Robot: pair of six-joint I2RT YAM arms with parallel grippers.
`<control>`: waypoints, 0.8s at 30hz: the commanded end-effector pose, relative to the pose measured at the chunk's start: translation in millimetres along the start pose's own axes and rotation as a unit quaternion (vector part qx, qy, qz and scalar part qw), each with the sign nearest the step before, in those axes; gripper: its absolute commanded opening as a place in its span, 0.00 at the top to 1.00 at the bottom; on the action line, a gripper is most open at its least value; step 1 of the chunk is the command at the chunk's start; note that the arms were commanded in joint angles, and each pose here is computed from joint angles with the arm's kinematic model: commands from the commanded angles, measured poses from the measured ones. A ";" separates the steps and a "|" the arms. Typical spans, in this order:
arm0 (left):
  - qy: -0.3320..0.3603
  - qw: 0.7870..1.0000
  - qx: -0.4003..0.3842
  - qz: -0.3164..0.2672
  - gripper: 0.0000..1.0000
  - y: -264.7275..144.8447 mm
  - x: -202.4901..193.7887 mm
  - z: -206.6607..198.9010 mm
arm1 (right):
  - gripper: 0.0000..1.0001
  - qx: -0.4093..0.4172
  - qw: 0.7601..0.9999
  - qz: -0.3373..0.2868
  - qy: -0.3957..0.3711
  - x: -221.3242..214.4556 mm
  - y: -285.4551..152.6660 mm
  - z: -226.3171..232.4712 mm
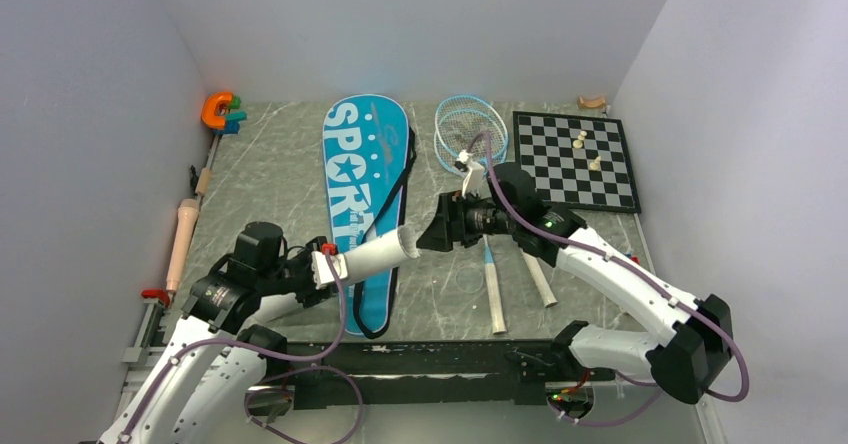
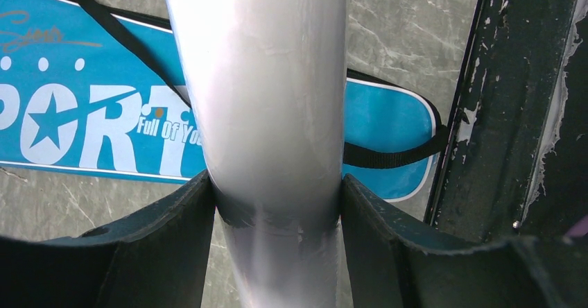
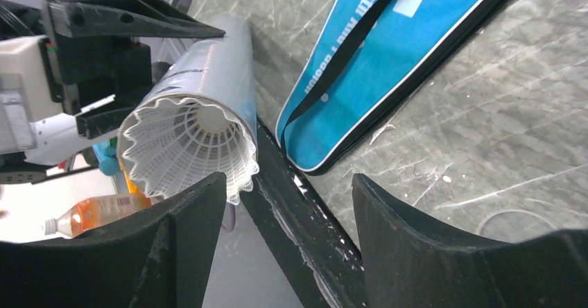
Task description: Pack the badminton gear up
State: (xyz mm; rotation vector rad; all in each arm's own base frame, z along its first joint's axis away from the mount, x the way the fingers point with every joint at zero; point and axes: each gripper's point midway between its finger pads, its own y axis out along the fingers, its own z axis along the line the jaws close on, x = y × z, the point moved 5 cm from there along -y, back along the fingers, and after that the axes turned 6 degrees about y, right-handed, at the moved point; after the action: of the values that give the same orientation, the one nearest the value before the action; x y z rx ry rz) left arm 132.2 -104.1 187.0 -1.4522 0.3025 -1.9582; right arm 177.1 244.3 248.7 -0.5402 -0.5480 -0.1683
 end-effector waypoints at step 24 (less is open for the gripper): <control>0.025 0.997 0.006 -0.066 0.57 -11.6 36.4 9.9 | 0.46 0.009 1.000 0.028 -0.004 -18.1 50.1 7.8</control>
State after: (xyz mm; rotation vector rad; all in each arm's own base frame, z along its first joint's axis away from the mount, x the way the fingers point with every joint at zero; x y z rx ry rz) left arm 127.1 -105.9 190.7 -1.4895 0.3137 -1.9609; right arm 170.5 280.3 214.4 -0.6008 -0.5287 -0.0848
